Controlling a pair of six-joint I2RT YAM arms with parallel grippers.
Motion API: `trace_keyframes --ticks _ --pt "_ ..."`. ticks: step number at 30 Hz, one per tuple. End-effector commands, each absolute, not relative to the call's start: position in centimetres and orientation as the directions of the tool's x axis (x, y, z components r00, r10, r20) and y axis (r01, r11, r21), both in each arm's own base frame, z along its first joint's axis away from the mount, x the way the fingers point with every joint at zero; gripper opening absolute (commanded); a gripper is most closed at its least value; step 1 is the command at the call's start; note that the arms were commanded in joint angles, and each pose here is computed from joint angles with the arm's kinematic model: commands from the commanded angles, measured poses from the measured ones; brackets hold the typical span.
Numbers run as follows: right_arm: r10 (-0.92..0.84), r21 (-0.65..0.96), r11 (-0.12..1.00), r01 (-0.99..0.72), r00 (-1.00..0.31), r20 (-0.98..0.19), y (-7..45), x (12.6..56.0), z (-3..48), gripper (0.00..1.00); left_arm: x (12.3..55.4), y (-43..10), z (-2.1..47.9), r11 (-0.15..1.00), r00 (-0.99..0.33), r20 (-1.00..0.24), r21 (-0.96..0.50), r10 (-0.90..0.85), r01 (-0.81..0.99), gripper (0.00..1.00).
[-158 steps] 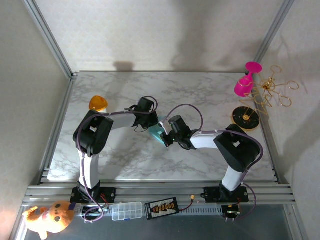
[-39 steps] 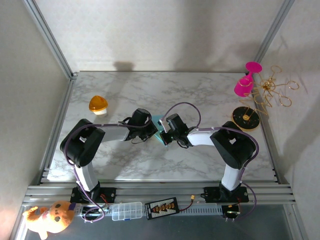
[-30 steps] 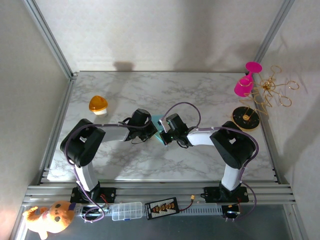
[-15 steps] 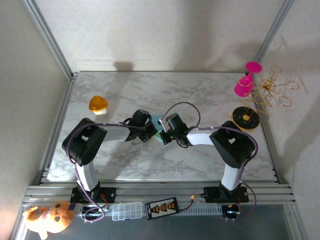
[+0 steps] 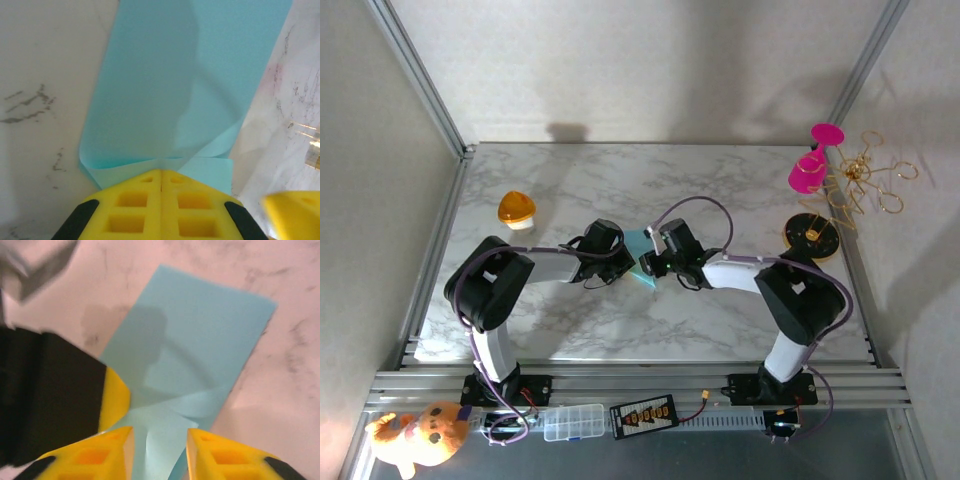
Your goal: Fold a paper plane with a square sheet of paper (pick it up from the middle)
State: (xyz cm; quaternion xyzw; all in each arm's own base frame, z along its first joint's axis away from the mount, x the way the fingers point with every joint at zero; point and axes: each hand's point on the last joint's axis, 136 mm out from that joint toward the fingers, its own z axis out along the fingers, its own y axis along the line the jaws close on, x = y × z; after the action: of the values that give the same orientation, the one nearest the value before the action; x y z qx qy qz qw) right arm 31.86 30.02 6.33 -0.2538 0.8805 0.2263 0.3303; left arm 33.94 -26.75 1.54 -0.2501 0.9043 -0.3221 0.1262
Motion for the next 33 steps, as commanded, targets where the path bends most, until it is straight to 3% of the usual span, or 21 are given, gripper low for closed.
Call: trace_keyframes --ticks 1,5,11,17,33 --pt "-0.233 0.274 0.782 -0.560 -0.670 -0.705 29.4 31.5 8.3 0.37 31.7 -24.4 -2.3 0.737 -0.841 -0.057 -0.515 -0.538 -0.437 0.05" --pt "-0.226 0.317 0.781 -0.539 -0.716 -0.660 28.7 31.0 7.9 0.36 31.8 -24.5 -2.2 0.738 -0.842 -0.060 -0.518 -0.536 -0.433 0.05" --pt "-0.235 0.474 0.688 -0.550 -0.786 -0.572 30.4 28.1 7.2 0.23 31.9 -24.6 -2.0 0.740 -0.847 -0.061 -0.521 -0.528 -0.424 0.05" --pt "-0.262 0.523 0.658 -0.542 -0.815 -0.516 31.3 27.2 6.0 0.13 31.9 -24.5 -2.1 0.741 -0.845 -0.062 -0.517 -0.532 -0.429 0.05" --pt "-0.316 0.516 0.670 -0.534 -0.834 -0.453 32.9 26.9 3.7 0.07 31.8 -24.4 -2.2 0.746 -0.846 -0.061 -0.508 -0.529 -0.430 0.05"
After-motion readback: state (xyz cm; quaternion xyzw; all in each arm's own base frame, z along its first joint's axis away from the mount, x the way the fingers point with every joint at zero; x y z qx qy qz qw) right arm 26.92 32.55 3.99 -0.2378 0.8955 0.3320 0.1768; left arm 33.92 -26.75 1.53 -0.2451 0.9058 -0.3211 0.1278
